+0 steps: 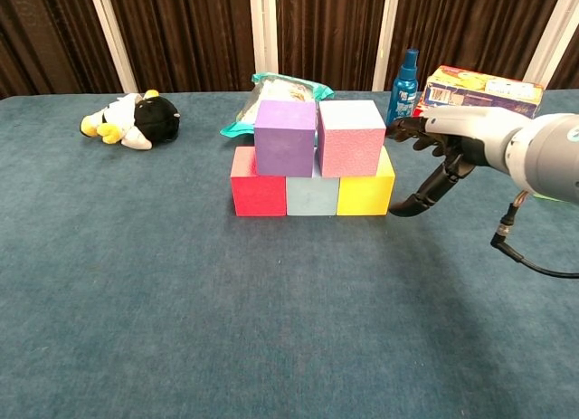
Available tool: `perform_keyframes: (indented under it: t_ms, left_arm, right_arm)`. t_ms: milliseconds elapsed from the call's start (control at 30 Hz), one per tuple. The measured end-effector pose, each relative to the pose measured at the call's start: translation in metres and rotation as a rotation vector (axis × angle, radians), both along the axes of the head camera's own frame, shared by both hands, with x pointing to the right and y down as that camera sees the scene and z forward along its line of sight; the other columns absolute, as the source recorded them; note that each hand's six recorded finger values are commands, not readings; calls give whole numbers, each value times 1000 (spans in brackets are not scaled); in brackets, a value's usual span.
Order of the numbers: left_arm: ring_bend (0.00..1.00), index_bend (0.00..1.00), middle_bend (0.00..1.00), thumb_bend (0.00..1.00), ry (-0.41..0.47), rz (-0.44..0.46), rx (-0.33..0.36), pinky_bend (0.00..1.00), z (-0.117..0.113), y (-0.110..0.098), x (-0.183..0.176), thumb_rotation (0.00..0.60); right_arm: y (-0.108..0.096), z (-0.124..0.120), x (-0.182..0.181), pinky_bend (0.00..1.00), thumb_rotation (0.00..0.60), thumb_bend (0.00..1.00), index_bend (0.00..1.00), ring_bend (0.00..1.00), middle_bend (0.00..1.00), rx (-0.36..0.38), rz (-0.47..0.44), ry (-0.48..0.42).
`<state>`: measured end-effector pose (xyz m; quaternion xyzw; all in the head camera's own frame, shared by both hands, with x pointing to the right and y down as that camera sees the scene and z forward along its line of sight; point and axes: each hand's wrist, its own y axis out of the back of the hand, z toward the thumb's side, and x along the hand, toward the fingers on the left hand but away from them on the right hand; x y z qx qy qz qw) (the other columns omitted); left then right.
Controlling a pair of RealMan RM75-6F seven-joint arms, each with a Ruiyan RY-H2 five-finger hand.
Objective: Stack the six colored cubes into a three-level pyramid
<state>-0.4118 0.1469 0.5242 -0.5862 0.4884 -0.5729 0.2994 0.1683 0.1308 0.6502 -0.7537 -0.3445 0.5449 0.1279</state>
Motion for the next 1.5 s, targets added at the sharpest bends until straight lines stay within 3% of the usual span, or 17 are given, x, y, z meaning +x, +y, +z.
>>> perform_keyframes:
  t_ms: [1500]
  left_arm:
    - [14, 7, 92, 156, -3, -21, 3, 38, 1, -1, -2, 600]
  right_arm:
    - [4, 1, -12, 11, 600, 263, 0, 0, 0, -13, -22, 2]
